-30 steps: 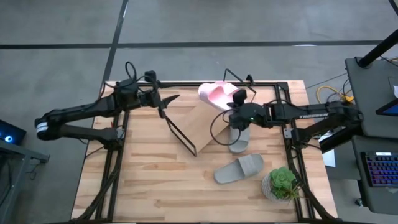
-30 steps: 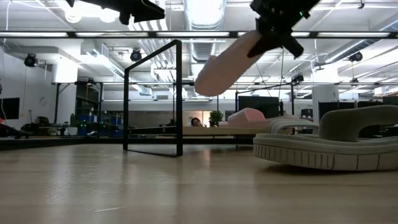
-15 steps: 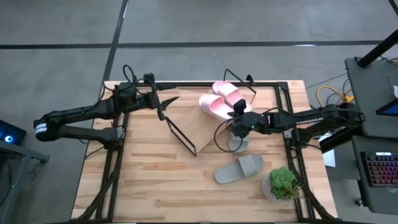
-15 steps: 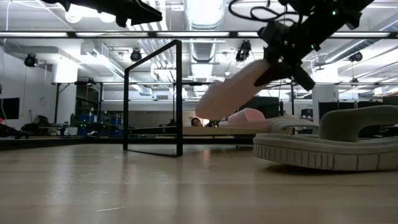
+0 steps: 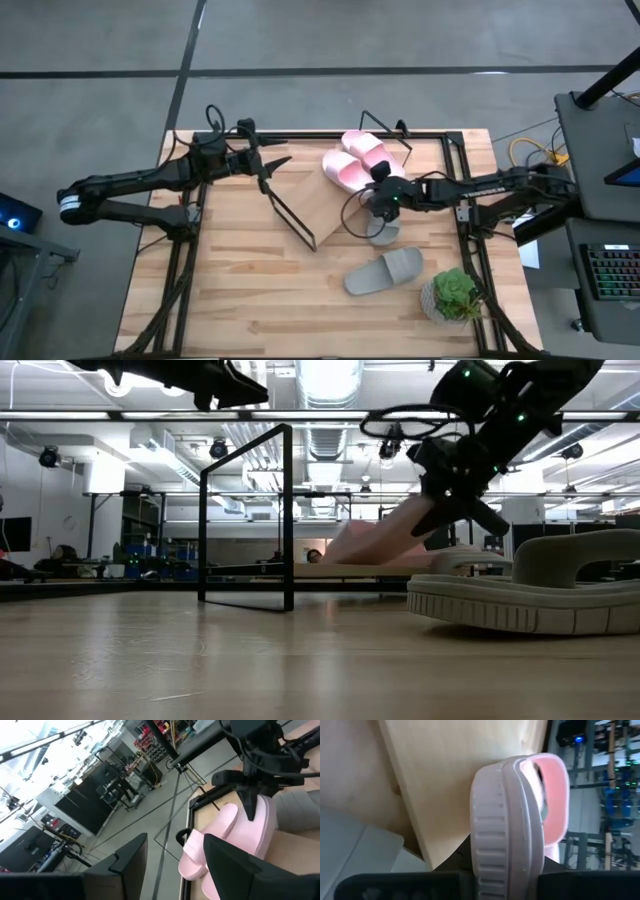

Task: Pick and place slides into the shelf
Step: Put the pink slide on the shelf

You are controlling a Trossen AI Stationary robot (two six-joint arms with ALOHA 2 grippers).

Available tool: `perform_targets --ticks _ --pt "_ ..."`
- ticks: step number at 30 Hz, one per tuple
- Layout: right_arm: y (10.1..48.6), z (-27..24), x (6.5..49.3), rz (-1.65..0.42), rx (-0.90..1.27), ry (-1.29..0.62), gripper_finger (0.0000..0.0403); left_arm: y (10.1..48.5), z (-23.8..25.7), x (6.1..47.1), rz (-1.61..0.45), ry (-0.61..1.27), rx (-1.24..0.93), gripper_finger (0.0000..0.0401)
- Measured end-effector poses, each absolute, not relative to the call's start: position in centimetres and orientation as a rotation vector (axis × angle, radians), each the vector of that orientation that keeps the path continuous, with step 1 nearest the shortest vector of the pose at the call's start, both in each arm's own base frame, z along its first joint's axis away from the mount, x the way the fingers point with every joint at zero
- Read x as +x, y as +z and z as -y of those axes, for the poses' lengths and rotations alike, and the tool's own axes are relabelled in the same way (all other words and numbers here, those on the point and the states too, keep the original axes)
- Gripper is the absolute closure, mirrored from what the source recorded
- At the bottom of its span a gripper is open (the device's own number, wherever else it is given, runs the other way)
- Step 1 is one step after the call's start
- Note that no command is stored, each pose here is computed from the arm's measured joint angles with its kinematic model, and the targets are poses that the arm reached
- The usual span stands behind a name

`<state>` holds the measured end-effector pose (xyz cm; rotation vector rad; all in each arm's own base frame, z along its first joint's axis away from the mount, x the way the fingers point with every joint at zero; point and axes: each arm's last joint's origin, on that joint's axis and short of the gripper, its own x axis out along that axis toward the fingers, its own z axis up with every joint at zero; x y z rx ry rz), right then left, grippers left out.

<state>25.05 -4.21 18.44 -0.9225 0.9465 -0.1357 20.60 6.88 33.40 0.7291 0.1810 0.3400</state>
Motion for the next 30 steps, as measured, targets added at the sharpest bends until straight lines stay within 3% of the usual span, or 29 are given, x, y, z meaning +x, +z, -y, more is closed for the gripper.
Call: perform_targets --ticks 8,14,18,30 --pt "17.5 5.3 25.6 -1.017 -0.895 -0.144 0.035 33.2 -7.0 20.9 -0.192 0.336 0.728 0.0222" --pt "18.0 5.4 25.8 -1.012 -0.835 -0.183 0.0283 33.1 -7.0 20.9 -0.196 0.334 0.725 0.0222" --pt "18.4 5.4 25.6 -1.044 -0.813 -0.185 0.0259 33.0 -7.0 20.9 -0.197 0.334 0.725 0.0222" --pt "20.0 5.2 25.4 -1.109 -0.585 -0.146 0.0248 33.0 -7.0 21.0 -0.2 0.332 0.722 0.0222"
